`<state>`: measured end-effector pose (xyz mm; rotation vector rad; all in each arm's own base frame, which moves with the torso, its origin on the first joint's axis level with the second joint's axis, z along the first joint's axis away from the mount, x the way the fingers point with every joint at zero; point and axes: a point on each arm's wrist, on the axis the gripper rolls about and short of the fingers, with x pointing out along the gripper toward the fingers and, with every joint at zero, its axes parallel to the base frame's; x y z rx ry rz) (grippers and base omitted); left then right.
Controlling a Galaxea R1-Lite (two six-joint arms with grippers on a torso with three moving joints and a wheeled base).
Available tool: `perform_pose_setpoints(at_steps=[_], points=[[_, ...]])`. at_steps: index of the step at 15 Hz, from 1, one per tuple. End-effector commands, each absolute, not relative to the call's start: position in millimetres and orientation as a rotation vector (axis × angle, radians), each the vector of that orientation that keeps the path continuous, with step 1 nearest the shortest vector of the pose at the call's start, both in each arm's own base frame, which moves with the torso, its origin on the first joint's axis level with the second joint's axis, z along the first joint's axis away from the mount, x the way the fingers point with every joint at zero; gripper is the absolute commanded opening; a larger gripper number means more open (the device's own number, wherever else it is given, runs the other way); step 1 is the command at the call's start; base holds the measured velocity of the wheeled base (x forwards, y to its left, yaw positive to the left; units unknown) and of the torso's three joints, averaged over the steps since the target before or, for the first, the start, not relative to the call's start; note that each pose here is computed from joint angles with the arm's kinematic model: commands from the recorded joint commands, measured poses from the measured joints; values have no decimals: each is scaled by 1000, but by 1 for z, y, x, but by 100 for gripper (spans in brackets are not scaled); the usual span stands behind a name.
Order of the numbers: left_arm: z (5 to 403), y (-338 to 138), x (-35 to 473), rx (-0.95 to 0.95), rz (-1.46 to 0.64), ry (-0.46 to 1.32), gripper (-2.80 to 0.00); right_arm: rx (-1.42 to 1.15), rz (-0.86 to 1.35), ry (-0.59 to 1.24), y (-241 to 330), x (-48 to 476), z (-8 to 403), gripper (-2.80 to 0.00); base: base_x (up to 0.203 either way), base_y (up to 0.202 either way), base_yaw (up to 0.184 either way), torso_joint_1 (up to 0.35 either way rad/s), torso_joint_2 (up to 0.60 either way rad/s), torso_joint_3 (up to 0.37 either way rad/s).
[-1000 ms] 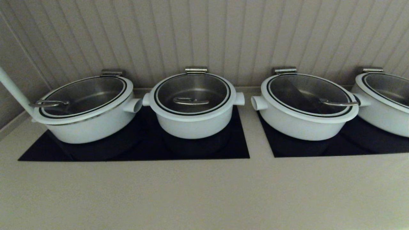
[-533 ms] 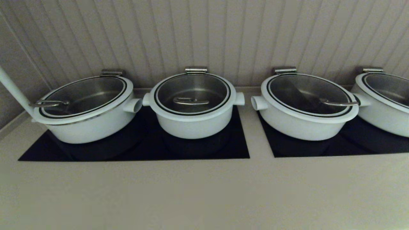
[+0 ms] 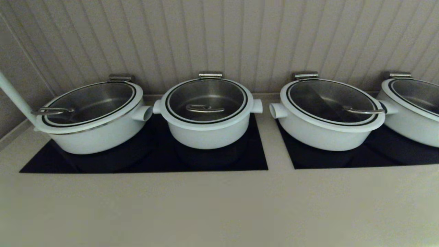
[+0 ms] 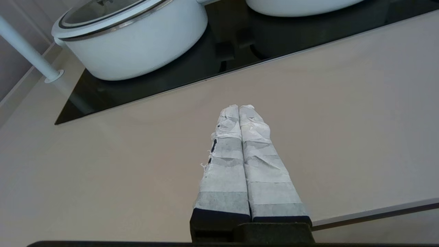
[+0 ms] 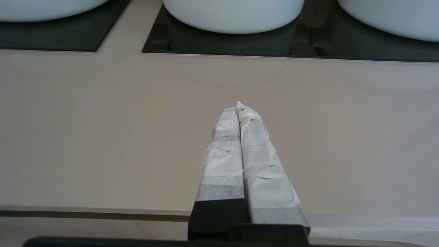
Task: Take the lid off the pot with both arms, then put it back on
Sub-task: Open the food pot lid a small opening with the left arm
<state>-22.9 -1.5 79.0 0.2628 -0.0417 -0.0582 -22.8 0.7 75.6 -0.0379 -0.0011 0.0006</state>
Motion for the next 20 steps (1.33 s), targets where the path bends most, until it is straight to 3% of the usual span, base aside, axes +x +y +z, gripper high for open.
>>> perform_pose_setpoints(at_steps=[1,4,7,13,16,20], points=[[79,-2,-23,260,-59,-39,-280,-38,1,-2,1,-23,76,-280,0,0,0,0,0,0],[81,-2,-23,254,-61,-46,-280,-34,1,0,1,-23,75,-280,0,0,0,0,0,0],[107,-3,-25,253,-106,-75,-280,-32,2,-2,1,-23,76,-280,0,0,0,0,0,0],[198,-3,7,255,-137,-33,-280,-32,0,-2,1,-23,76,-280,0,0,0,0,0,0],[241,-7,34,259,-289,-41,-280,-35,6,-2,1,-23,76,-280,0,0,0,0,0,0],[246,-15,72,272,-485,48,-280,-28,6,0,1,-23,75,-280,0,0,0,0,0,0]])
